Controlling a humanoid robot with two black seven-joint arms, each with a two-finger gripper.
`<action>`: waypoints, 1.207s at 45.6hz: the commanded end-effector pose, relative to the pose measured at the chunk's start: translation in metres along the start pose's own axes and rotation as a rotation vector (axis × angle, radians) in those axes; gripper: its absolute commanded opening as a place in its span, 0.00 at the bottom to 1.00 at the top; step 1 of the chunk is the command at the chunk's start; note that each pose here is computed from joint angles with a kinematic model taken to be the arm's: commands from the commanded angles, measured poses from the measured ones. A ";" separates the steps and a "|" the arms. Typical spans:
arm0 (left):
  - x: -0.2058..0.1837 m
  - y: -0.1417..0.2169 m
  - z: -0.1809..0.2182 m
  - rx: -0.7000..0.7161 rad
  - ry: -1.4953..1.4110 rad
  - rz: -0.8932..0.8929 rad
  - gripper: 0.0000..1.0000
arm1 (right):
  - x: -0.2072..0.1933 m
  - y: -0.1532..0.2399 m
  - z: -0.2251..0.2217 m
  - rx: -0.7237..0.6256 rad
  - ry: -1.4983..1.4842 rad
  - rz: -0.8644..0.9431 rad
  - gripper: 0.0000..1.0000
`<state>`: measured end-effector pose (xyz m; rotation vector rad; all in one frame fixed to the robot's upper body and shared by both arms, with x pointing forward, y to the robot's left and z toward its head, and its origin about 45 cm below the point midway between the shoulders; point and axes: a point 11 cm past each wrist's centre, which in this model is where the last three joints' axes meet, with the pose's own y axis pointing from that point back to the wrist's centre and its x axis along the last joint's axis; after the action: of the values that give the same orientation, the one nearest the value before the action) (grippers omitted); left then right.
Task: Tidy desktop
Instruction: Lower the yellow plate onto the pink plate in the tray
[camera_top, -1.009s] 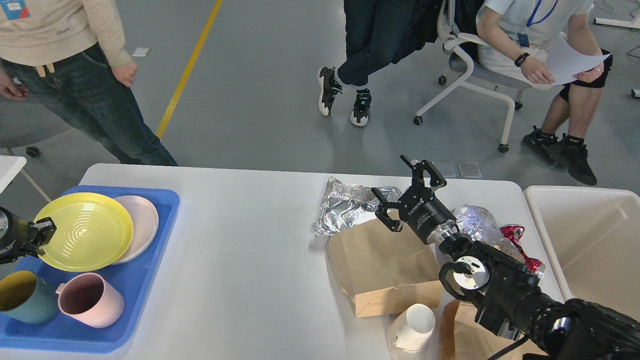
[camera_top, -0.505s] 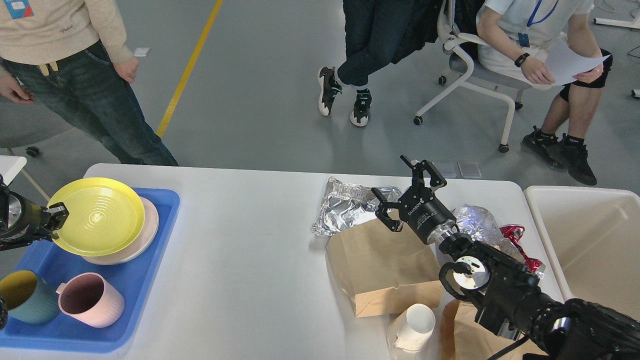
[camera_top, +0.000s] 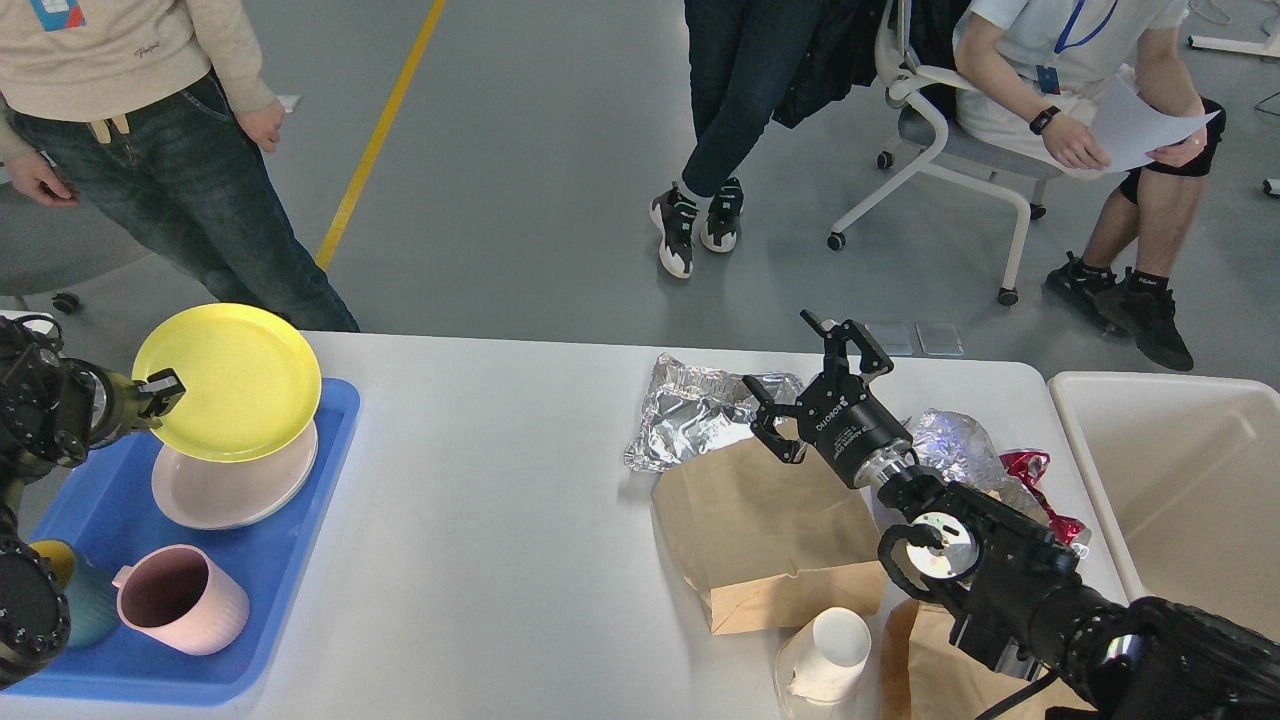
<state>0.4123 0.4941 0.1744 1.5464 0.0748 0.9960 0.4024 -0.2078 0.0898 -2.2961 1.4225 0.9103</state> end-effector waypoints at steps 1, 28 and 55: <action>-0.008 -0.002 0.001 0.000 -0.004 -0.037 0.00 | 0.000 0.000 0.000 0.000 0.000 0.000 1.00; -0.022 -0.008 -0.024 0.050 0.001 -0.097 0.00 | 0.000 0.000 0.000 0.000 0.000 0.000 1.00; -0.021 -0.008 -0.027 0.044 0.022 -0.090 0.31 | 0.000 0.000 0.000 0.000 0.000 0.000 1.00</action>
<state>0.3867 0.5046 0.1536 1.5561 0.1816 0.9420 0.4024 -0.2080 0.0897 -2.2960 1.4236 0.9101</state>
